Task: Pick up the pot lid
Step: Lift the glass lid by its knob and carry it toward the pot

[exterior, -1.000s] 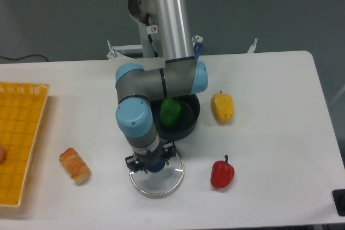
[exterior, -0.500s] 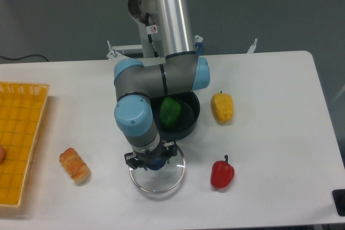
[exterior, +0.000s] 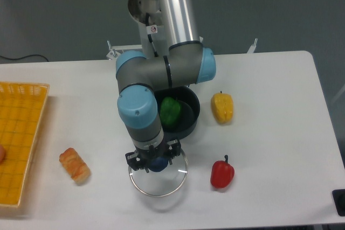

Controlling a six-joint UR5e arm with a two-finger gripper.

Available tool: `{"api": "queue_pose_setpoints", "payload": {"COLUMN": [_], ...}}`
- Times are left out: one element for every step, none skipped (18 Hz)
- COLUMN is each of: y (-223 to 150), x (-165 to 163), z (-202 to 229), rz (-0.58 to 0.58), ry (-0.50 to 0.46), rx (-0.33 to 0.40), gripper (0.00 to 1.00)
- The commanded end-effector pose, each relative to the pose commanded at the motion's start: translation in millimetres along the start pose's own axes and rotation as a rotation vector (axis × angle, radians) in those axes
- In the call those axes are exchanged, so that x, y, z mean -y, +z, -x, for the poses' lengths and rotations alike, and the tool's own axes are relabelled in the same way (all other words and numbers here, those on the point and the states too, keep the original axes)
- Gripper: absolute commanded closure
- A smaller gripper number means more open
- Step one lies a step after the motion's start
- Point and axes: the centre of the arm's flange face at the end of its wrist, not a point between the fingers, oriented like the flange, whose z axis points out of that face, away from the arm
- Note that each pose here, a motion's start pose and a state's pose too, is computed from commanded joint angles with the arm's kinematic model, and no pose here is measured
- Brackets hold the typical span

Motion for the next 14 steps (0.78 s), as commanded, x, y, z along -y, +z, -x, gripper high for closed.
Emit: {"api": "queue_pose_setpoints", "payload": {"y": [-1.9,-6.1,-9.3,-13.4,-17.8,-18.8,-25.1,-29.1,-36.8,-44.2,-53.6,-59.1,-59.5,-63.4], "x": [-2.9,-6.0,-7.6,-11.0,-13.8,-16.3,-18.2,-20.9,-22.9,-22.8,-22.3,-23.9,-26.3,-28.7], "z": [0.5,1.0,2.3,2.0,2.6,3.2,3.7,5.1,6.3,12.2,18.5,20.9,22.4,26.0], "rz": [0.023,0.043,0.058,0.074,0.086,0.100,0.100,0.102,0.094,0.083,0.070,0.068,0.080,0.092], "ry": [0.009,0.027,0.063,0.110,0.149,0.177,0.199,0.228,0.277,0.322,0.346,0.362,0.383,0.414], "rx": [0.003,0.004,0.003,0.003,0.002,0.003,0.000,-0.002,-0.011,-0.028,-0.050,-0.063,-0.062,-0.062], "gripper": [0.53,0.53,0.53,0.53,0.53,0.53,0.53,0.53,0.53,0.53,0.53,0.53,0.53,0.53]}}
